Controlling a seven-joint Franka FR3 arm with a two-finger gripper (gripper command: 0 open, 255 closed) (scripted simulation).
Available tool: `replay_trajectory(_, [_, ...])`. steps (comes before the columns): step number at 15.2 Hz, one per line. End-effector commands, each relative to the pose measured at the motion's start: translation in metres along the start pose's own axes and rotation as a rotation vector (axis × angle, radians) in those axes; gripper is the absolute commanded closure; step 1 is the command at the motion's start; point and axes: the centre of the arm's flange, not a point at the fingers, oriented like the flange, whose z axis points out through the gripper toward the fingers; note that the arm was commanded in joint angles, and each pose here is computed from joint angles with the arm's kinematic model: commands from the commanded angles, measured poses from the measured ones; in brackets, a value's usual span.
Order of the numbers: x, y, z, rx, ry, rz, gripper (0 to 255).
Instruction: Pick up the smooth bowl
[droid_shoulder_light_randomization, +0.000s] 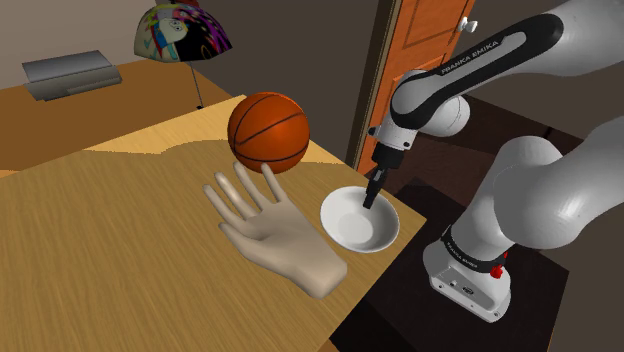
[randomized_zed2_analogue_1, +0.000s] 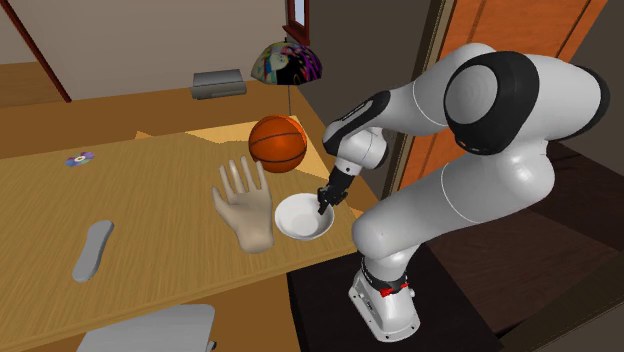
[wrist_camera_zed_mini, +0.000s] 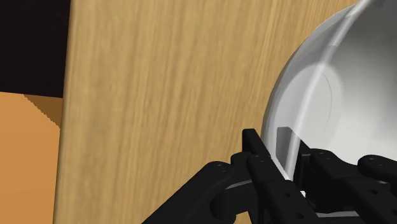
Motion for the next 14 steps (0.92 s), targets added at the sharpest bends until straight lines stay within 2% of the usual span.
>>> replay_trajectory(1, [0.000,0.000,0.001,0.000,-0.001,0.000,255])
replay_trajectory(14, [-0.001,-0.035,-0.058,0.000,-0.001,0.000,255])
